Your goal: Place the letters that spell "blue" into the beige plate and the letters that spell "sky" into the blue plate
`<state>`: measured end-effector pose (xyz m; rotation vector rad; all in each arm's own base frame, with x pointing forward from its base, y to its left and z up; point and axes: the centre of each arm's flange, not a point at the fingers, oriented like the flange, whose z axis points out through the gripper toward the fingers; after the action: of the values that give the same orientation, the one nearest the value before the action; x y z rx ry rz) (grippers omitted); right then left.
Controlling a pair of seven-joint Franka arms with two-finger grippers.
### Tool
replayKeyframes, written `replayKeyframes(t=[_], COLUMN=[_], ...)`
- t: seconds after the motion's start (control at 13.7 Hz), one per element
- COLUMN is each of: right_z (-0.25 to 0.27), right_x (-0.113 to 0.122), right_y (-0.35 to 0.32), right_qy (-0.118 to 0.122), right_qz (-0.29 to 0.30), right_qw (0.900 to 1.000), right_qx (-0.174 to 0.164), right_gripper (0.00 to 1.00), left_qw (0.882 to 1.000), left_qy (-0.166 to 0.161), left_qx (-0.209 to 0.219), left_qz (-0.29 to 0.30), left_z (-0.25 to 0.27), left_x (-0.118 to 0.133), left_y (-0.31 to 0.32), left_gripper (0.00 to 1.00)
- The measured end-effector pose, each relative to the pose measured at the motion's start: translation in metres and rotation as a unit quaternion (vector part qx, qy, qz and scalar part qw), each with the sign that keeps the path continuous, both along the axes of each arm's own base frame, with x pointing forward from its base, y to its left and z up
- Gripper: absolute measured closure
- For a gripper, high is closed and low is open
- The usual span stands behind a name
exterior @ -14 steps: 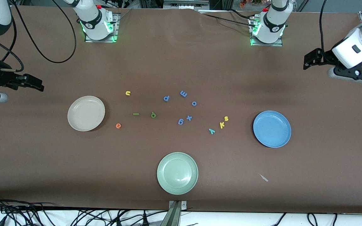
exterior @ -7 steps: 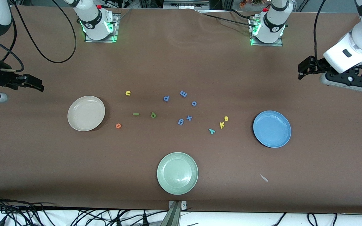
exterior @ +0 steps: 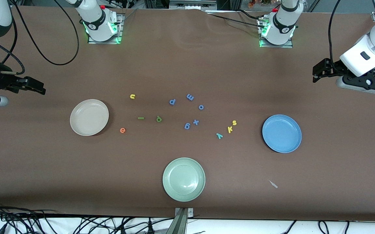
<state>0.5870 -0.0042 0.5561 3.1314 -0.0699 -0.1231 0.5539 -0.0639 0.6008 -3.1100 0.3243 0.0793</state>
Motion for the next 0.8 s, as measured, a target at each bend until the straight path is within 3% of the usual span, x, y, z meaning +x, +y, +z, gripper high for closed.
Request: replayKeyframes(t=[0.22,0.8], right_z=[0.000,0.000], right_x=[0.000,0.000], right_y=[0.000,0.000], right_qy=[0.000,0.000], right_qz=[0.000,0.000], right_qw=[1.000,1.000], right_qx=[0.000,0.000], right_gripper=[0.00,0.00], left_qw=[1.000,1.000], left_qy=[-0.020,-0.015], left_qx=[-0.002,-0.002], left_qz=[-0.005,0.008], left_z=[0.003,0.001], left_x=[0.004,0.006], left_y=[-0.002,0.020], left_gripper=[0.00,0.00])
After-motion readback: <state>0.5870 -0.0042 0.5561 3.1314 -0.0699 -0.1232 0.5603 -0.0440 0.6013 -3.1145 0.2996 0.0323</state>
